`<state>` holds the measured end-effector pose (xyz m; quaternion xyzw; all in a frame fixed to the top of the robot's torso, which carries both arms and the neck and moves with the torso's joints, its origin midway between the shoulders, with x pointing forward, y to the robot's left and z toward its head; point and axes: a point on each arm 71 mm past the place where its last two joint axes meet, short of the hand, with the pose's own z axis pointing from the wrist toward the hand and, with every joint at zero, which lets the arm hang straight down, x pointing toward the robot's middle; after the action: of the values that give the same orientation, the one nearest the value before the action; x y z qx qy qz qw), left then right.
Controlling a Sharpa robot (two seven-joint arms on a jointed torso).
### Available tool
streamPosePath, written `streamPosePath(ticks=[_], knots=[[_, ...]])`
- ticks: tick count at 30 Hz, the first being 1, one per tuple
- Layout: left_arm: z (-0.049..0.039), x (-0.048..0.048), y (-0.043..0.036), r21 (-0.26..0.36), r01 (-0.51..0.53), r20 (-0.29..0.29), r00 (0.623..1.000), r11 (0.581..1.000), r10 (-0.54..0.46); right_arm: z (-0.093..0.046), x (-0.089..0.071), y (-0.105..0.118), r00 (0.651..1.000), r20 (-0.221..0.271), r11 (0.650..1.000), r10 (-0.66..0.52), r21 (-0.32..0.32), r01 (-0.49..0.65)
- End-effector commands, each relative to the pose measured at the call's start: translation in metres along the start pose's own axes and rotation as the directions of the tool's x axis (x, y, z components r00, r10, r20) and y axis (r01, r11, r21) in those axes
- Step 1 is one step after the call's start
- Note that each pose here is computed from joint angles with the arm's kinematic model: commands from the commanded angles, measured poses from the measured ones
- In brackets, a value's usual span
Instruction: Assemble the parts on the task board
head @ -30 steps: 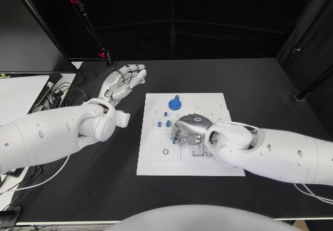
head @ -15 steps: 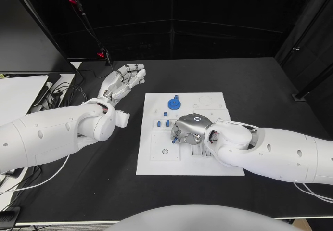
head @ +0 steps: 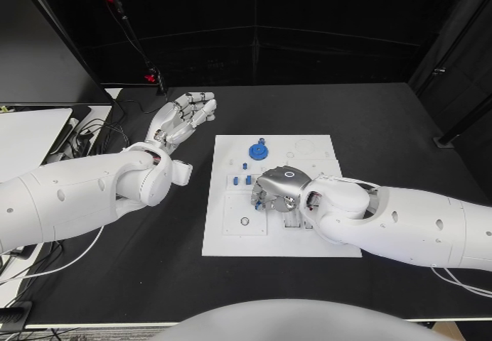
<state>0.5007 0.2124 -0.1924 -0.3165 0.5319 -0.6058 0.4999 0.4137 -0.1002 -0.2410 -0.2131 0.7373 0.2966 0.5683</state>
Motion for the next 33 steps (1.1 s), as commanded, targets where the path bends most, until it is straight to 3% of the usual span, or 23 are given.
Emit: streamPosePath(ticks=[1,16,33], knots=[[0.0003,0.0014,-0.0071,0.085,0.009,-0.007,1.000,0.996,-0.008,0.001,0.001,0.001,1.000,-0.024,1.000,-0.012,0.002,0.012],[0.0003,0.0028,-0.0074,0.085,0.013,-0.012,1.000,0.996,-0.012,0.002,0.001,0.004,1.000,-0.018,1.000,-0.017,0.001,0.017],[0.0006,0.0036,-0.0073,0.083,0.015,-0.015,1.000,0.996,-0.014,-0.004,-0.010,-0.001,0.990,0.126,0.998,0.068,-0.019,-0.066]])
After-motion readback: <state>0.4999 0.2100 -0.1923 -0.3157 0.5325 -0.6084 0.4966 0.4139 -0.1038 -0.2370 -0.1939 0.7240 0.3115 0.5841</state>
